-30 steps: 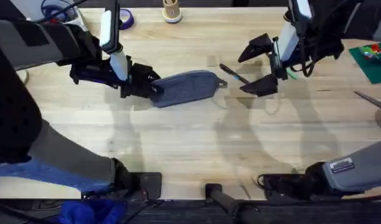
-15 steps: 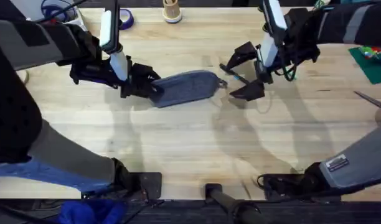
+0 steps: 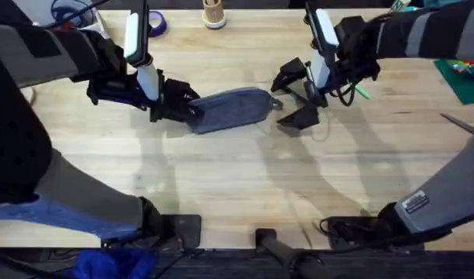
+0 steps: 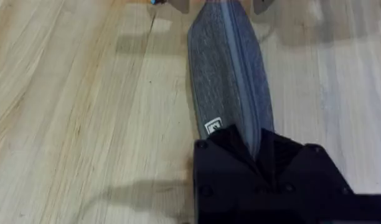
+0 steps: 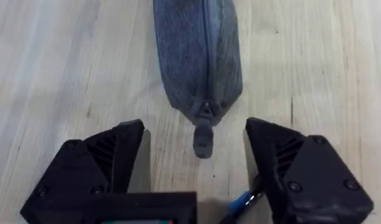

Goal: Unzip the bag, pick up the pens from the table one at a time and place them inside, then zip the bag closed.

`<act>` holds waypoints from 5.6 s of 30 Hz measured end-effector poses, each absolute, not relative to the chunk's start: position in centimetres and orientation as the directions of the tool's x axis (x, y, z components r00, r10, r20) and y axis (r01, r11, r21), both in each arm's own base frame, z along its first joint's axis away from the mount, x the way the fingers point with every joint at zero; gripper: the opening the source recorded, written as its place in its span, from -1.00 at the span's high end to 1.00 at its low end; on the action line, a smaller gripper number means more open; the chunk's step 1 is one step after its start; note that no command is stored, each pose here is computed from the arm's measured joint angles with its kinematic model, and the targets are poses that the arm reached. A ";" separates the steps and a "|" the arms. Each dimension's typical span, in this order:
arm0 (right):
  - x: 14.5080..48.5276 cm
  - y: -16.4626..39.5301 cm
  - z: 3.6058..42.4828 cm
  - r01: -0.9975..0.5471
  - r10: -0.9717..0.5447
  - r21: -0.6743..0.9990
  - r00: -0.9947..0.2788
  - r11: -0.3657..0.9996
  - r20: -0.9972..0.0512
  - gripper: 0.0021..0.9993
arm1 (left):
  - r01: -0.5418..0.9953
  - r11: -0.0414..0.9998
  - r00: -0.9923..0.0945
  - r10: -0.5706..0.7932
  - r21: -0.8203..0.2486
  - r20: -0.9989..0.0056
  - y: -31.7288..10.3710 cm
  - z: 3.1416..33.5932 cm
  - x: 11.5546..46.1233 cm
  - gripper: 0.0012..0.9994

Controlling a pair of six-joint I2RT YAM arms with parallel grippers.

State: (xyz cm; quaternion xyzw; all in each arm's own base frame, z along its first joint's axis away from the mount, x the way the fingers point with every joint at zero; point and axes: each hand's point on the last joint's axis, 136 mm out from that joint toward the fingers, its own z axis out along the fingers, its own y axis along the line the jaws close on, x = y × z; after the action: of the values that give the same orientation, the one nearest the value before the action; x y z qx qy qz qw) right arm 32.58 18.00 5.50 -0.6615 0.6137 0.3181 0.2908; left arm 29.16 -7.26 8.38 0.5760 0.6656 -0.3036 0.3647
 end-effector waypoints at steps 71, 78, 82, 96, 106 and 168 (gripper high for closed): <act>33.0 18.3 6.7 -0.999 -0.624 0.024 0.009 -0.045 -0.781 0.95 | 0.988 0.152 -0.068 0.546 0.019 -0.835 -7.3 8.4 29.2 0.92; 33.5 18.4 8.3 -0.999 -0.620 -0.009 0.033 -0.041 -0.784 0.95 | 0.988 0.152 -0.068 0.546 0.019 -0.835 -7.2 8.4 29.2 0.92; 33.7 18.7 8.9 -0.999 -0.619 -0.017 0.044 -0.049 -0.784 0.95 | 0.988 0.152 -0.068 0.546 0.019 -0.835 -7.2 8.4 29.2 0.92; 34.7 20.5 11.0 -0.993 -0.617 -0.077 0.119 -0.093 -0.778 0.95 | 0.988 0.152 -0.064 0.547 0.024 -0.834 -7.2 8.4 29.3 0.92; 34.7 22.8 12.3 -0.980 -0.611 -0.132 0.198 -0.151 -0.766 0.95 | 0.988 0.152 -0.062 0.548 0.026 -0.834 -7.2 8.4 29.3 0.92; 30.3 36.0 14.8 -0.827 -0.461 -0.394 0.554 -0.401 -0.693 0.95 | 0.987 0.158 -0.068 0.549 0.024 -0.833 -7.0 8.3 29.3 0.92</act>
State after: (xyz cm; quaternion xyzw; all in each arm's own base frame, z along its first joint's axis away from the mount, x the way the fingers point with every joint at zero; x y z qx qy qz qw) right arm 30.34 36.01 14.77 -0.7997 0.4027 0.2466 0.3708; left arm 29.32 -7.03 8.32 0.5759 0.6666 -0.2990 0.3667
